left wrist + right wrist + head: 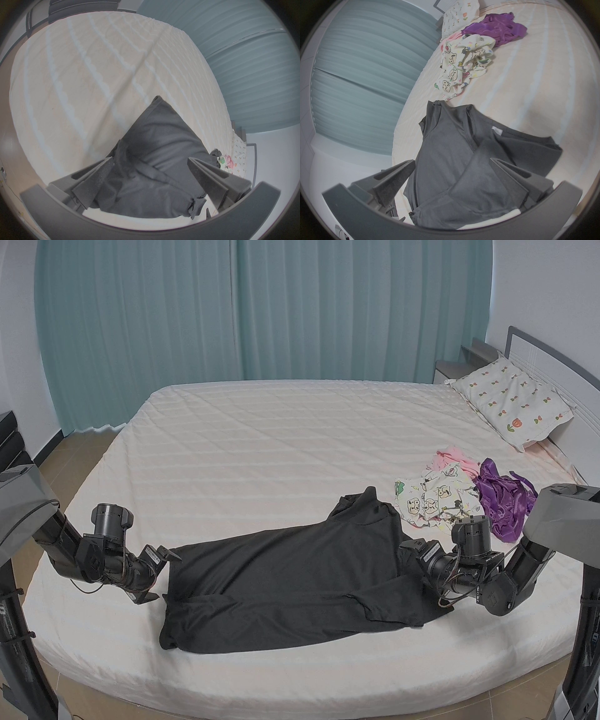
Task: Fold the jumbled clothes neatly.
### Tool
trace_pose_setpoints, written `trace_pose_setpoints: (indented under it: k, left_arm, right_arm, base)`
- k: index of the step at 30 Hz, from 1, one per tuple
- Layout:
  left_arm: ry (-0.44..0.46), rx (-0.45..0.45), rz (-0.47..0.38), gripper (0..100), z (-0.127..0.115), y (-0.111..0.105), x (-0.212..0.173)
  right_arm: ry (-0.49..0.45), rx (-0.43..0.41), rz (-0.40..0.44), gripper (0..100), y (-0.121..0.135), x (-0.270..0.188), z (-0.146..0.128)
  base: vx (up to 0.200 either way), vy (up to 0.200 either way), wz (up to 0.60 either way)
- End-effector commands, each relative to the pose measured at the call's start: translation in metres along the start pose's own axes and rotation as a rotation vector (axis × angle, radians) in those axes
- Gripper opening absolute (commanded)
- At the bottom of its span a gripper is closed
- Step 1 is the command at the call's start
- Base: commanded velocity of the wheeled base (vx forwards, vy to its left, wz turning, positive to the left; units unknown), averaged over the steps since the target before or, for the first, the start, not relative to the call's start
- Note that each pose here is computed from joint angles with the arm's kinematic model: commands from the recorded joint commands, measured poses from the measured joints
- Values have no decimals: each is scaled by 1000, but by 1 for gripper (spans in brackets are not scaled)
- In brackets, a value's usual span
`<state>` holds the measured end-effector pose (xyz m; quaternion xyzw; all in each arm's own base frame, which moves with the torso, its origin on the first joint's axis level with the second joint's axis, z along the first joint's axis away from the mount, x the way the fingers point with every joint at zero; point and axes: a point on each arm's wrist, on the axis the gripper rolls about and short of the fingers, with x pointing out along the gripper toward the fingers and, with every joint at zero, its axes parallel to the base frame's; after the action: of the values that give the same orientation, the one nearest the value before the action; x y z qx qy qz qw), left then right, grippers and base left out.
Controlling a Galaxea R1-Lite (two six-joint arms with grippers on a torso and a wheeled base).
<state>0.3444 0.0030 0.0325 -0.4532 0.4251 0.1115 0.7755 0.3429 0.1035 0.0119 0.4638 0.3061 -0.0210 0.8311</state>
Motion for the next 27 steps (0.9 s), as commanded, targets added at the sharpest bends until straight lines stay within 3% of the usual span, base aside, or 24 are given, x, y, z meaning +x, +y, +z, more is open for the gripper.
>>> trace_pose_setpoints:
  k: [1, 11, 17, 27]
  left_arm:
    - [-1, -11, 5, 100, 1, 2, 3]
    - [-12, -49, -14, 100, 0, 5, 2]
    - [-17, -48, -23, 100, 0, 5, 3]
    - [-18, -53, -22, 100, 0, 5, 3]
  right_arm:
    - [9, -4, -8, 100, -2, 0, -3]
    - [5, -5, 2, 100, -2, -1, -4]
    - [5, -6, 2, 100, -3, -2, -4]
    - [7, -8, 2, 100, -3, -2, -5]
  base:
    - [0, 0, 0]
    - [0, 0, 0]
    - [200, 0, 0]
    - [0, 0, 0]
